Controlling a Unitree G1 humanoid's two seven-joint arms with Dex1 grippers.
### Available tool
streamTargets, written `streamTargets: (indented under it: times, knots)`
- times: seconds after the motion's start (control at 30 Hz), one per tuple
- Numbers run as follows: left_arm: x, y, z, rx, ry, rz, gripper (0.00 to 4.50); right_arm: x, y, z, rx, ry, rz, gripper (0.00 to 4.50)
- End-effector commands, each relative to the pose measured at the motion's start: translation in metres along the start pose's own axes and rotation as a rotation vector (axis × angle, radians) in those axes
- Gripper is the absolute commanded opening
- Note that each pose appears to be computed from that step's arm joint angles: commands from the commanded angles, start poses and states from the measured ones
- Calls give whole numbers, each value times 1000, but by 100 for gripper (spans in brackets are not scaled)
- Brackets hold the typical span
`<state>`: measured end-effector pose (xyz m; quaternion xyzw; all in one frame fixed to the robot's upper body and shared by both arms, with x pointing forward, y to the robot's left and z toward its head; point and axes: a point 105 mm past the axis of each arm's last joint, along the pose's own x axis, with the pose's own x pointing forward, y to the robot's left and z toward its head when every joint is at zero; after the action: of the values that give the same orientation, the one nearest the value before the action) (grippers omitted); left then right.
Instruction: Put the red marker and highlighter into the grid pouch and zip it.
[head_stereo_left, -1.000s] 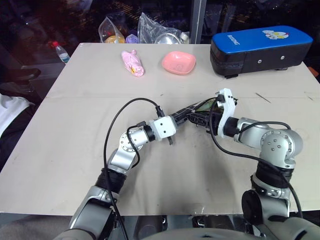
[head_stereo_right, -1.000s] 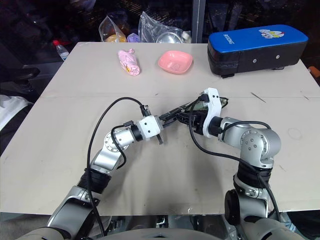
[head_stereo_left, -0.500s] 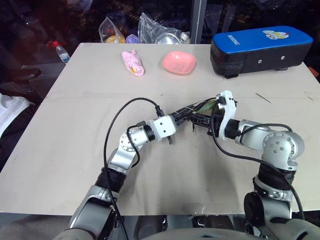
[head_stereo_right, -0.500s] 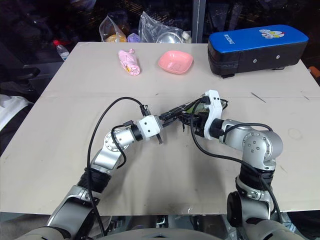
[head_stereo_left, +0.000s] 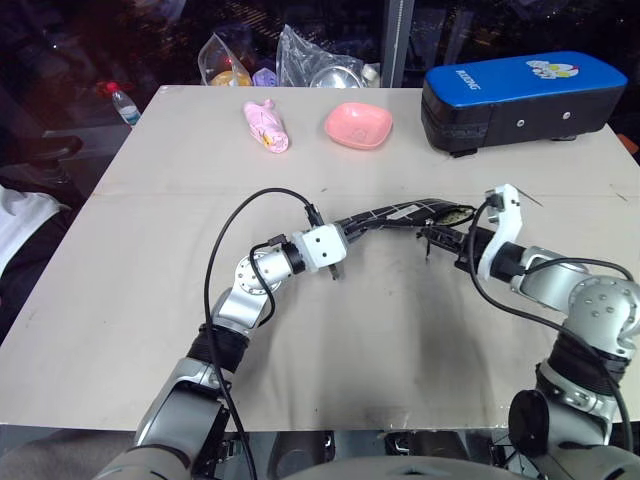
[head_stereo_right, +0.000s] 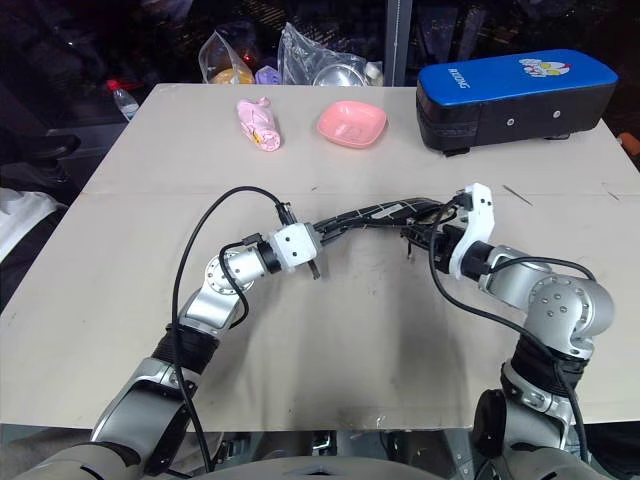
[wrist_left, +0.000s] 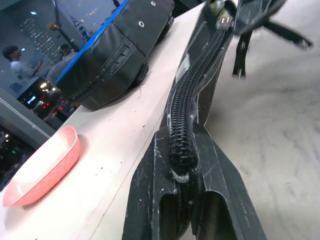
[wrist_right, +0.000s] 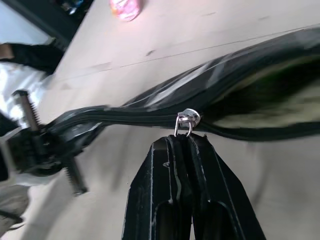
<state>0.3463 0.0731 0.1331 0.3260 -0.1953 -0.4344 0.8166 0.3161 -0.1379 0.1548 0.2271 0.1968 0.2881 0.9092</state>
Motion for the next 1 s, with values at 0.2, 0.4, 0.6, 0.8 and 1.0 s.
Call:
streamTargets:
  times: [0.2,0.4,0.6,0.8,1.0]
  knots:
    - [-8,18,-1,24,2,72,0,-31,-39,30,-16,-126,-162,3]
    - [-10,18,-3,27,12,77,0,-27,-39,23,-26,-100,-154,3]
    - [-14,18,-5,21,25,88,0,-29,-48,14,-87,-64,-186,186]
    - [-19,12,-5,-3,23,71,110,-35,-71,-6,-260,57,-286,361]
    - [-43,8,-17,-17,95,72,382,-46,-69,-9,-545,-34,-167,361]
